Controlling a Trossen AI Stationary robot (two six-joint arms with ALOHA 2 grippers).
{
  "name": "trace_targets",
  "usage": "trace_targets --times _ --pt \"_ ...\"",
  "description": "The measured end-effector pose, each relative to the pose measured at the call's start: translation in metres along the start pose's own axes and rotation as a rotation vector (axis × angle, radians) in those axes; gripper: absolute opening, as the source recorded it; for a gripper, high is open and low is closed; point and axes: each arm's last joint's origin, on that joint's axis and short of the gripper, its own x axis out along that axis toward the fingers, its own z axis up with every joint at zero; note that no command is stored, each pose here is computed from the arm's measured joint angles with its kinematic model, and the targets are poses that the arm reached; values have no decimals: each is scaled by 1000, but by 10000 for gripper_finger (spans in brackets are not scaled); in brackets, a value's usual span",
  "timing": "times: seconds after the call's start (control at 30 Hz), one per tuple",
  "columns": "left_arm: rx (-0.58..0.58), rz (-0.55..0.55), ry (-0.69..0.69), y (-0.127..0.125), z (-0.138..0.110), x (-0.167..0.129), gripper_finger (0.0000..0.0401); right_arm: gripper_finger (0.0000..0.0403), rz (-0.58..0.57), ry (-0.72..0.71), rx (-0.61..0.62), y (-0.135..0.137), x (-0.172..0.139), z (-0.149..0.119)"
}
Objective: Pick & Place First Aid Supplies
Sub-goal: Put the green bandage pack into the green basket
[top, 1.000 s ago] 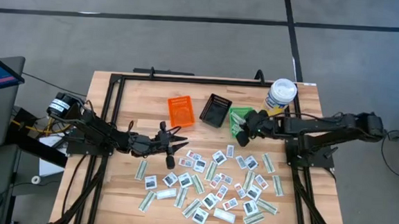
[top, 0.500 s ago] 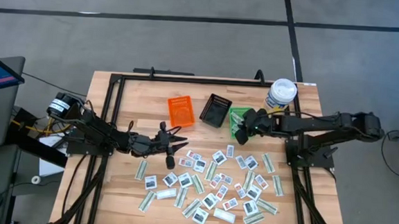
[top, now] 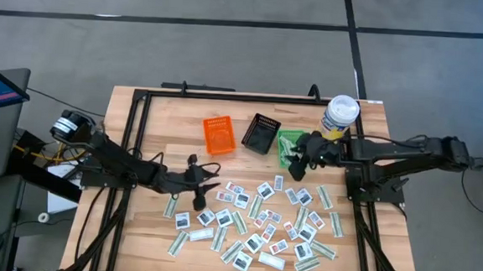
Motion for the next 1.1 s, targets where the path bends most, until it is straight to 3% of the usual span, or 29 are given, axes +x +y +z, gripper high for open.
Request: trace_targets --times 0.27,0.5,0.83,1.1 --pt "-166 18 217 14 -4 -44 157 162 97 62 -34 35 8 -21" --pt "-333 17 600 26 -29 -66 148 162 138 66 -80 56 24 -32" --pt "-274 -19 817 15 -51 -61 145 161 123 92 -96 58 32 -37" --pt "-146 9 858 9 -62 -57 125 159 123 92 -98 58 32 -37"
